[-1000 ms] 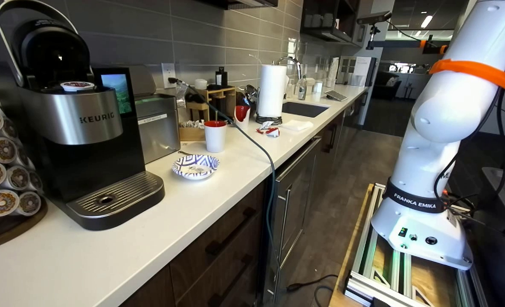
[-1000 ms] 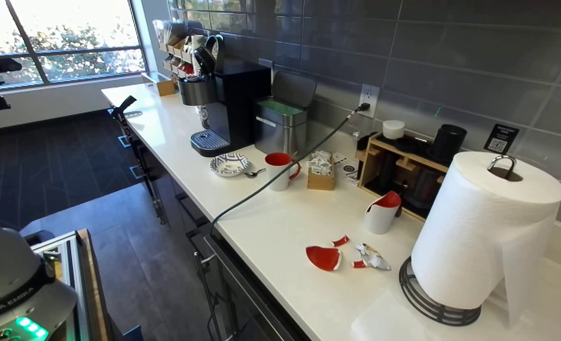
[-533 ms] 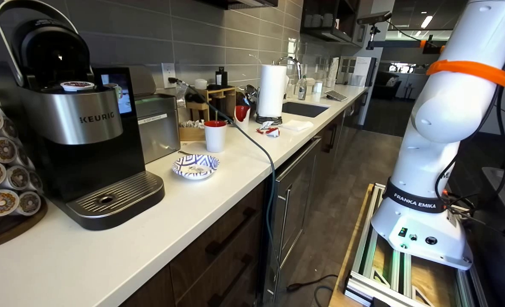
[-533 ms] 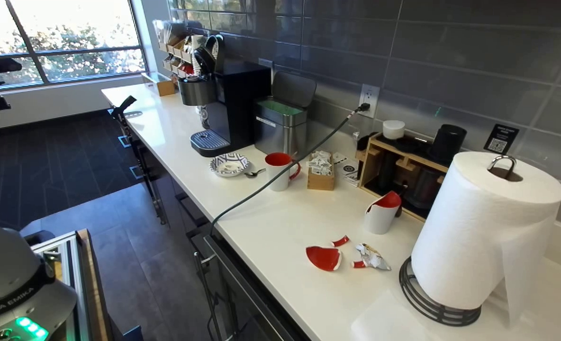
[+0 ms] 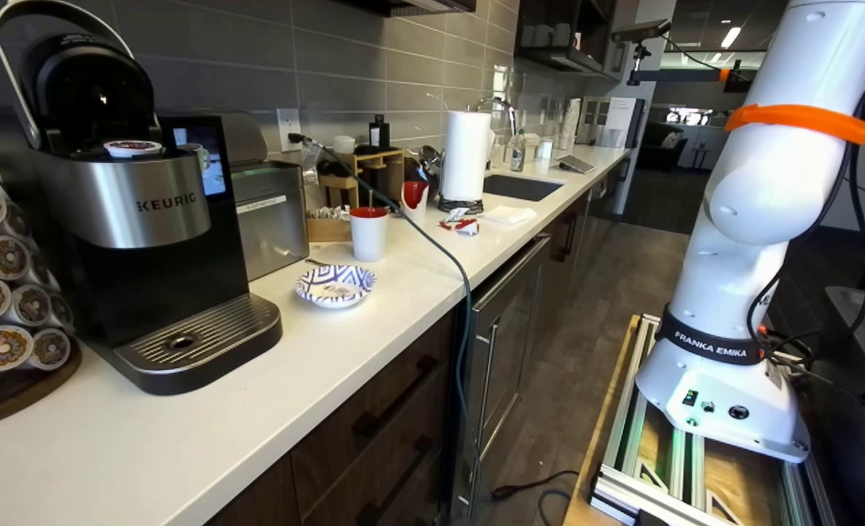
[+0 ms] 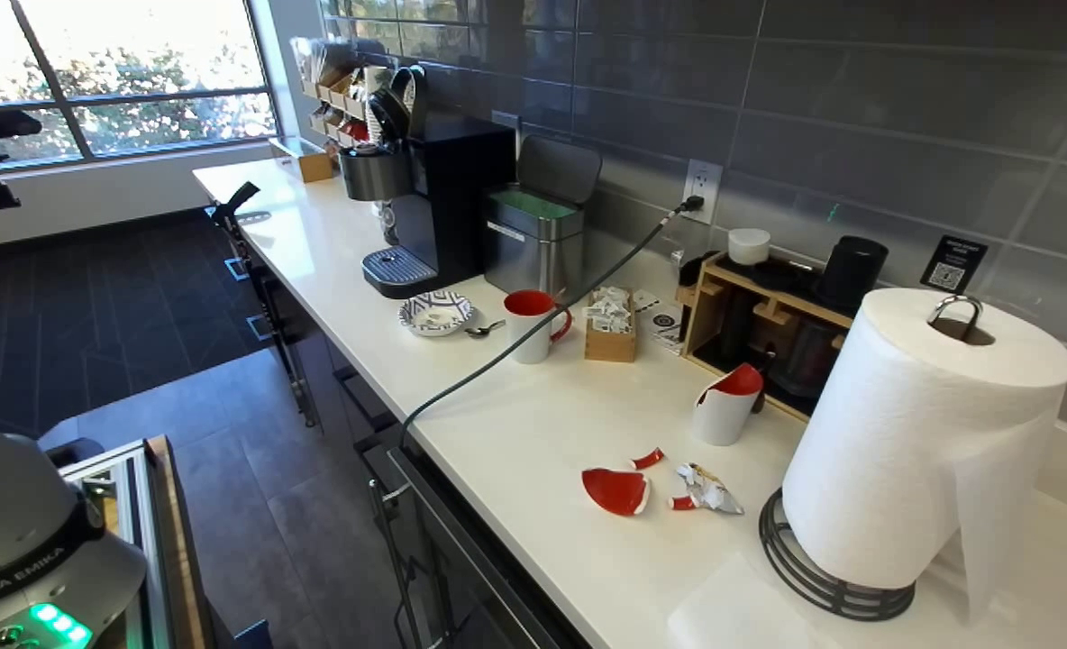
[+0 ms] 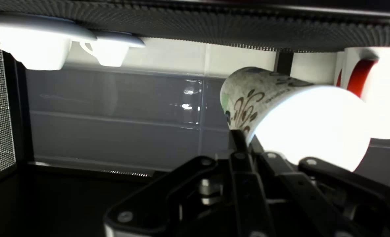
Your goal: Put the paper cup inside the cabinet
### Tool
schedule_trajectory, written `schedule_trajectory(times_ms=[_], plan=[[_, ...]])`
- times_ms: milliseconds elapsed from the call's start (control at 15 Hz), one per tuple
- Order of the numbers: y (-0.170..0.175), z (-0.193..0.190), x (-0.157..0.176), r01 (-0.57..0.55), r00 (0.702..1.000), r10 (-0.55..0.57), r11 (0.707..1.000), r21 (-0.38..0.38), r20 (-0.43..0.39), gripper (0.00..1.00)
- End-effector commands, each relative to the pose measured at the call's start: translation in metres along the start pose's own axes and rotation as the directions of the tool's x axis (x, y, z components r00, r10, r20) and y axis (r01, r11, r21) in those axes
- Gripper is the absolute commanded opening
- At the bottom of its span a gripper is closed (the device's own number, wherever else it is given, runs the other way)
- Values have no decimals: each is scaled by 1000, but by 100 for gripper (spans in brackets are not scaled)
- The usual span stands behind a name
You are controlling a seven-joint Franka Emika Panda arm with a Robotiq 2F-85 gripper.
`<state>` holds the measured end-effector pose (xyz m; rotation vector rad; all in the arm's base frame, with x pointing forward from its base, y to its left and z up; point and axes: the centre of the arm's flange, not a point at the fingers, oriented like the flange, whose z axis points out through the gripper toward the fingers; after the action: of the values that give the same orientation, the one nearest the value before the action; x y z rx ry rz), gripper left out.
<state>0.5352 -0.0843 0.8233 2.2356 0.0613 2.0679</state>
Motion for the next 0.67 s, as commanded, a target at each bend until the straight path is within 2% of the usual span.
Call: schedule_trajectory(times_ms=[0,267,400,467,600], plan=[[-6,-2,-6,47,999,-47,997,-59,5,1],[-10,-4,-13,78,997,-77,995,-56,18,1],[-11,-6,-16,20,997,-19,1000,-3,73,1],[-3,5,-13,59,998,-58,998,-31,30,4],[-7,5,-14,45,998,-45,999,-16,46,4]])
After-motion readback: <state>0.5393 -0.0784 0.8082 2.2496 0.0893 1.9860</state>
